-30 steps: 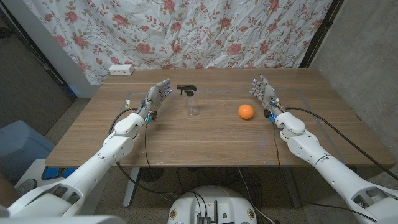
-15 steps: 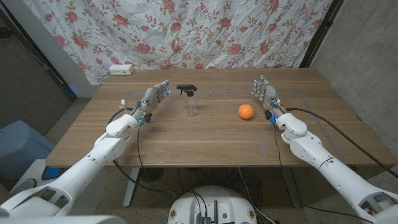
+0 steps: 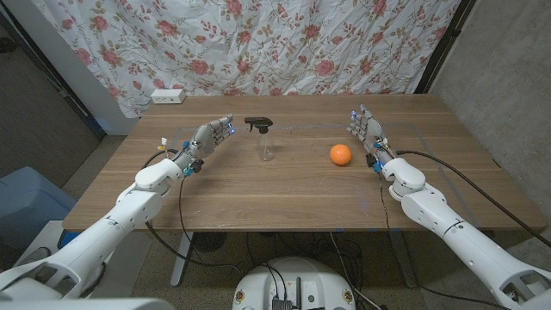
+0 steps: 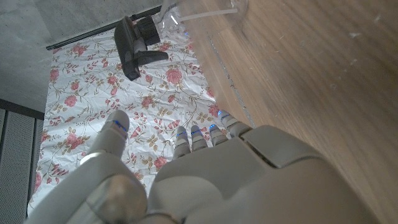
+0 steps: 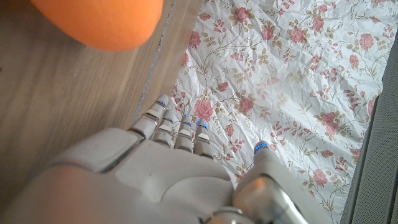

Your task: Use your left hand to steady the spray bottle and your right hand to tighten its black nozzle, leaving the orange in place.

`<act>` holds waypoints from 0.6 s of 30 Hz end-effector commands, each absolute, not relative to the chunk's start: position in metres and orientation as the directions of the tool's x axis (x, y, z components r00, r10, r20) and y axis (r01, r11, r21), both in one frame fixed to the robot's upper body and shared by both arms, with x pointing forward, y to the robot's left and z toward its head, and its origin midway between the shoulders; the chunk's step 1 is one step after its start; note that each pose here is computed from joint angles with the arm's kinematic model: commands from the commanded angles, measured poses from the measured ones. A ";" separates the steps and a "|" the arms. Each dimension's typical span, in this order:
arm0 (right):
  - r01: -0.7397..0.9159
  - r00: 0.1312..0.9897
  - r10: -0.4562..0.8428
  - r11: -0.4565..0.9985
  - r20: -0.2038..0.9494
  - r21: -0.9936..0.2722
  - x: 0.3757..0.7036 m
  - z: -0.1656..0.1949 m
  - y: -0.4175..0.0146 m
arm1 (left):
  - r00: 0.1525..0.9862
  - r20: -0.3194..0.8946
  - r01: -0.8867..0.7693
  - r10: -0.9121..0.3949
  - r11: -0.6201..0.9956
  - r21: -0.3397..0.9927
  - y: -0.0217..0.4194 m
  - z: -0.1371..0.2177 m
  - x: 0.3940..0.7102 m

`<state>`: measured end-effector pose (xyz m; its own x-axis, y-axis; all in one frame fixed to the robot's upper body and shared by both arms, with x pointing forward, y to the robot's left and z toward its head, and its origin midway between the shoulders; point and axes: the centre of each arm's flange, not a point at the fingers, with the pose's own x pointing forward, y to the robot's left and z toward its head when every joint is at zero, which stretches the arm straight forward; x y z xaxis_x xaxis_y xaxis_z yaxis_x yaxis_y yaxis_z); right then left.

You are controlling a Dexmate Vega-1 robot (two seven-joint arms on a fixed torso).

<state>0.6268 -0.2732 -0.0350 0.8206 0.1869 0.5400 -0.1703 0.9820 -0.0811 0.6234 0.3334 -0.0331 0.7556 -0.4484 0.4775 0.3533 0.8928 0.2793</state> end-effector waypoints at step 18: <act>-0.167 0.814 0.196 0.981 0.547 -0.104 0.613 -0.038 -0.281 | 0.739 0.342 0.389 -0.581 0.782 0.488 0.326 -0.023 0.618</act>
